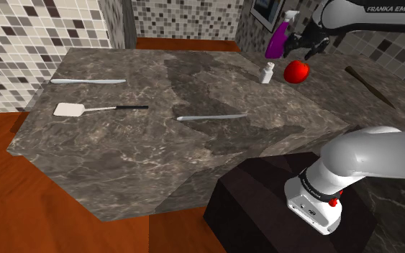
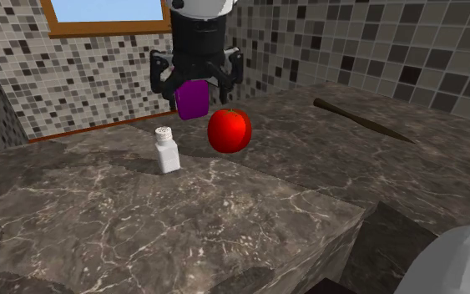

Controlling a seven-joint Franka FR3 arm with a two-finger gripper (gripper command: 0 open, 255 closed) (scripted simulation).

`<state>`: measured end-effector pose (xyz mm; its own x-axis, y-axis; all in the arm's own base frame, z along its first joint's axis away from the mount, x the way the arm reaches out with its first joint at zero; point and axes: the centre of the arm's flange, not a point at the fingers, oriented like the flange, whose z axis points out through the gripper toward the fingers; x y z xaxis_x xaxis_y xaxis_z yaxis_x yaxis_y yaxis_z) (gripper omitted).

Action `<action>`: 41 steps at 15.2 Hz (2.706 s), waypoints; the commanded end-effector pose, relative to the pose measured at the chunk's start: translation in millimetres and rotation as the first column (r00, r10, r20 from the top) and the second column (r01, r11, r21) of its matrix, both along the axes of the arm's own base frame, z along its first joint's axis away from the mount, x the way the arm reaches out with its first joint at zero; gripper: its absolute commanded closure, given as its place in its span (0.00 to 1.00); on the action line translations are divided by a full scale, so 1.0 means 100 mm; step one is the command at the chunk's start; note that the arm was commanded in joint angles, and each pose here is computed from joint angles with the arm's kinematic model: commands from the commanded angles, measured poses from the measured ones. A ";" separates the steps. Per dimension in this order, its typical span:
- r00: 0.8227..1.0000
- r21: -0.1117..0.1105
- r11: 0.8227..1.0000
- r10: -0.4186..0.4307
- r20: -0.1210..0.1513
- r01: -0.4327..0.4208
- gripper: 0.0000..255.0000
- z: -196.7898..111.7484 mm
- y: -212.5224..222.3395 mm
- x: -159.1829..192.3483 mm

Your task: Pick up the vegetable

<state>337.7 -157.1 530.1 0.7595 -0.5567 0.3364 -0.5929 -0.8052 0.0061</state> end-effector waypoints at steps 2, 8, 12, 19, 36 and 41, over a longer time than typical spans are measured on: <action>0.990 -0.017 0.992 -0.125 0.069 0.126 0.00 -0.04 -0.31 -0.11; 0.950 -0.024 0.960 -0.272 0.151 0.279 0.00 -0.19 -0.69 -0.26; 0.950 -0.024 0.960 -0.272 0.151 0.279 0.00 -0.40 -0.69 -0.26; 0.950 -0.024 0.960 -0.272 0.151 0.279 1.00 -0.50 -0.69 -0.25; 0.950 -0.024 0.960 -0.272 0.151 0.279 1.00 0.09 -0.69 -0.26; 0.950 -0.024 0.960 -0.272 0.151 0.279 1.00 0.31 -0.69 -0.26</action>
